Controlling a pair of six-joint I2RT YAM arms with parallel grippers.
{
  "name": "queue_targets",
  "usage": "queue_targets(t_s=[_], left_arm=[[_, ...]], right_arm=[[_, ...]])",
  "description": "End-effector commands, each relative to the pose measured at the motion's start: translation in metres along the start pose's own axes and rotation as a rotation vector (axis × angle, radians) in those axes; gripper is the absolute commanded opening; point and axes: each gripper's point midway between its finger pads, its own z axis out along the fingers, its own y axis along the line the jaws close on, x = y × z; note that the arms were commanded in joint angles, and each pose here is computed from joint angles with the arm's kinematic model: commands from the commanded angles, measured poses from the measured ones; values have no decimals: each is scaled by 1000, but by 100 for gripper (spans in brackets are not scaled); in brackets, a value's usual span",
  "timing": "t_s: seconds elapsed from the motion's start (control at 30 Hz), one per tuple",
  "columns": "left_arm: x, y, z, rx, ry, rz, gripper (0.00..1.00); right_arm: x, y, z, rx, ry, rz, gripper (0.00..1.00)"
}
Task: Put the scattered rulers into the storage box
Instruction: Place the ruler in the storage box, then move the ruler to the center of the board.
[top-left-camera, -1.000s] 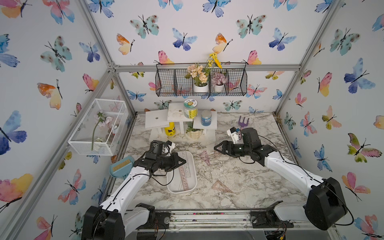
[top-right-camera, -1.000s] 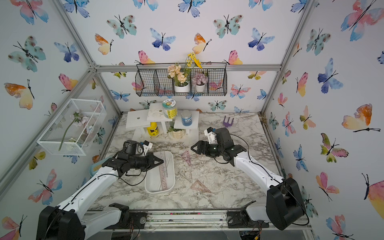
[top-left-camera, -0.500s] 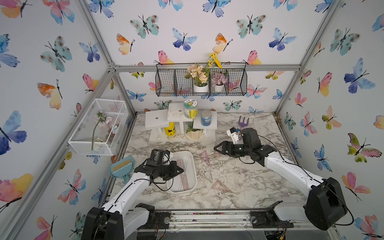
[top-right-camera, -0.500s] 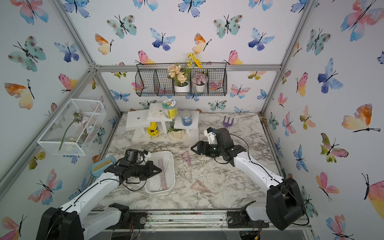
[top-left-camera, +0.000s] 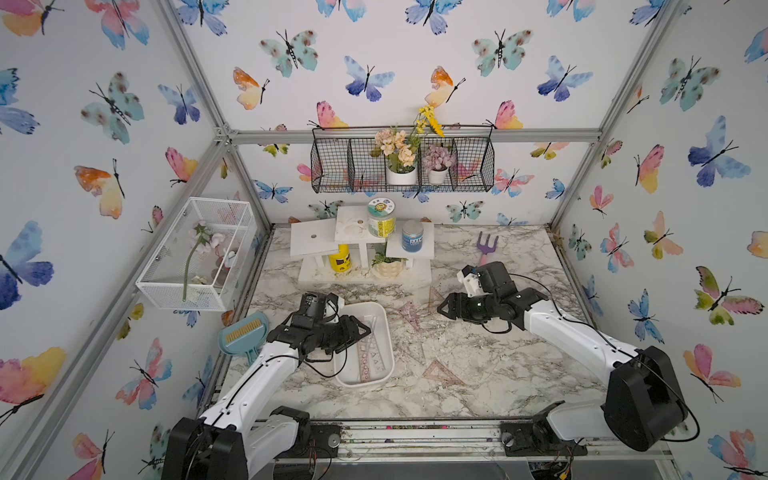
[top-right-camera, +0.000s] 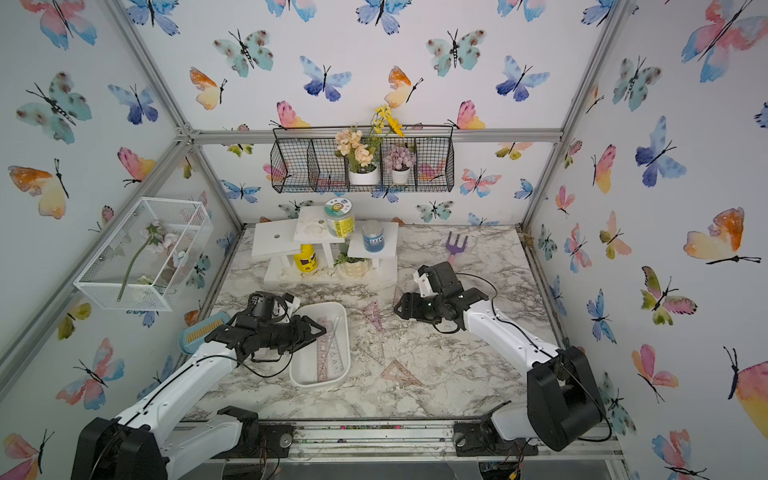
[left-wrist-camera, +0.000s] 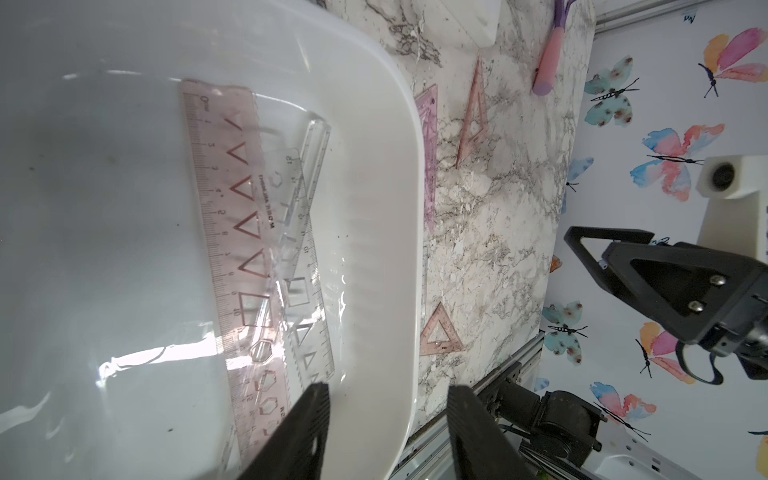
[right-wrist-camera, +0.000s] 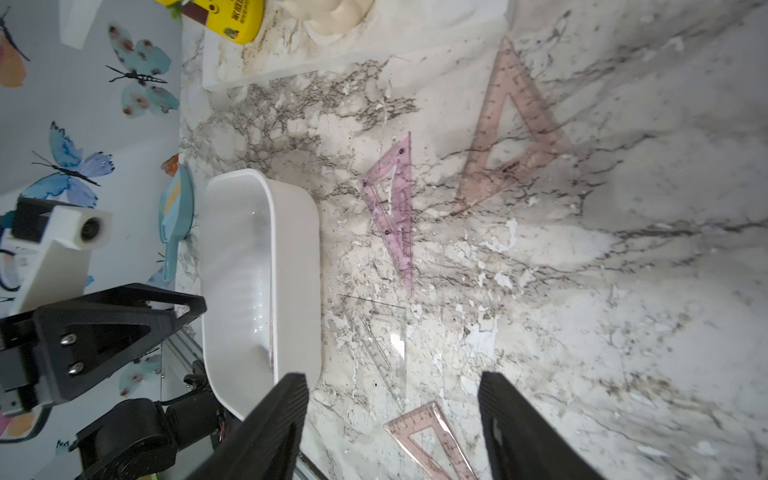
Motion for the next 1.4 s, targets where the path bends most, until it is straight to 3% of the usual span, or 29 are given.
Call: queue_targets(t_s=[0.0,0.4,0.8,1.0,1.37], left_arm=[[-9,-9,-12,-12,-45,38,50],[-30,-44,-28,27,-93,123,48],[-22,-88,1,48,-22,236,46],[-31,-89,11,-24,-39,290,46],[-52,-95,58,-217,3,441,44]], right_arm=[[6,-16,1,84,20,-15,66],[25,-33,22,172,93,-15,48],[1,-67,38,396,96,-35,38],[-18,-74,51,457,72,-38,38],[-57,-79,66,541,26,-61,53]])
